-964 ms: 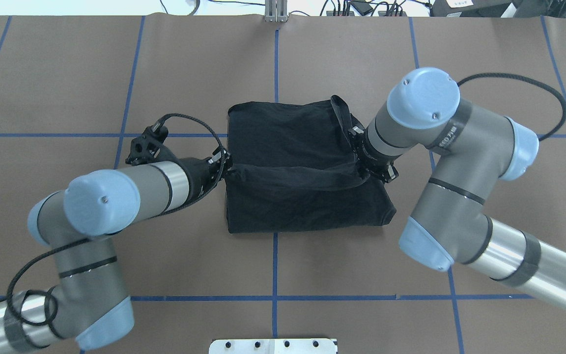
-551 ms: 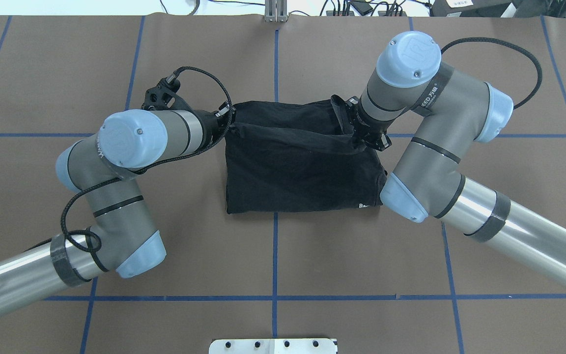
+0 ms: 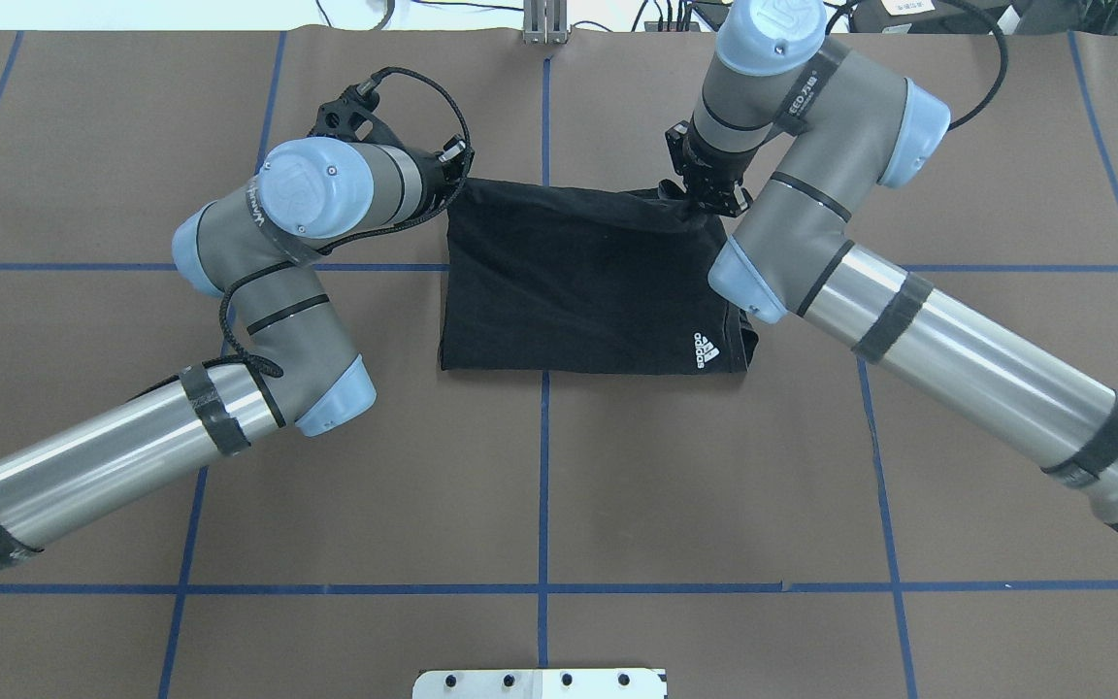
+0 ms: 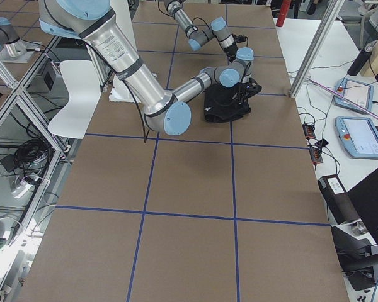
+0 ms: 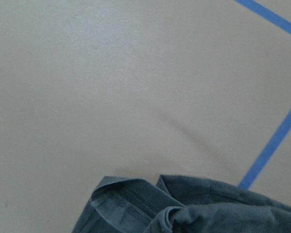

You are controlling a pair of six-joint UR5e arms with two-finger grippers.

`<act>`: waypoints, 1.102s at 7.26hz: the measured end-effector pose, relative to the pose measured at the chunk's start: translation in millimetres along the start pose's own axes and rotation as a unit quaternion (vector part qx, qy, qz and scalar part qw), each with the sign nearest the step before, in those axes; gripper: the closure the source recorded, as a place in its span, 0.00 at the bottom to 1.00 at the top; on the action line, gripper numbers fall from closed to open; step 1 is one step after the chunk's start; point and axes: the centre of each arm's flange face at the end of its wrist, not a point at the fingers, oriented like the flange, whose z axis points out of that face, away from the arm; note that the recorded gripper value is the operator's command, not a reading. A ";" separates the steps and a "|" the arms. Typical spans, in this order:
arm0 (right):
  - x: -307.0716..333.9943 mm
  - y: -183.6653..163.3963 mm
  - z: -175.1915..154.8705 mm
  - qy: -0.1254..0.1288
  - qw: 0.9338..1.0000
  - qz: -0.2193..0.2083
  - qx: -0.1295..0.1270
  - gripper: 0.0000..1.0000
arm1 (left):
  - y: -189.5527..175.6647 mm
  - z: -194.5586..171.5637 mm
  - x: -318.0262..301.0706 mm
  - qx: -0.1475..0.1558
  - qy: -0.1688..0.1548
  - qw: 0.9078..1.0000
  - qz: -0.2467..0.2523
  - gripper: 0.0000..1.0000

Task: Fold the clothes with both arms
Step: 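Lift the near edge with both grippers and fold it over toward the far edge, then open both grippers at the far edge and withdraw both arms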

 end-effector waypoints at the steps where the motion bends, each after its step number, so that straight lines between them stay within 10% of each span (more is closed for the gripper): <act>1: -32.7 -11.6 8.2 -0.016 1.000 -0.013 -0.002 0.00 | -26.1 9.0 2.9 0.008 -0.002 1.000 0.018 0.01; 8: -56.7 -41.1 -47.9 -0.066 0.995 -0.060 -0.038 0.00 | -61.9 -39.9 -2.9 -0.045 0.026 0.992 0.116 0.01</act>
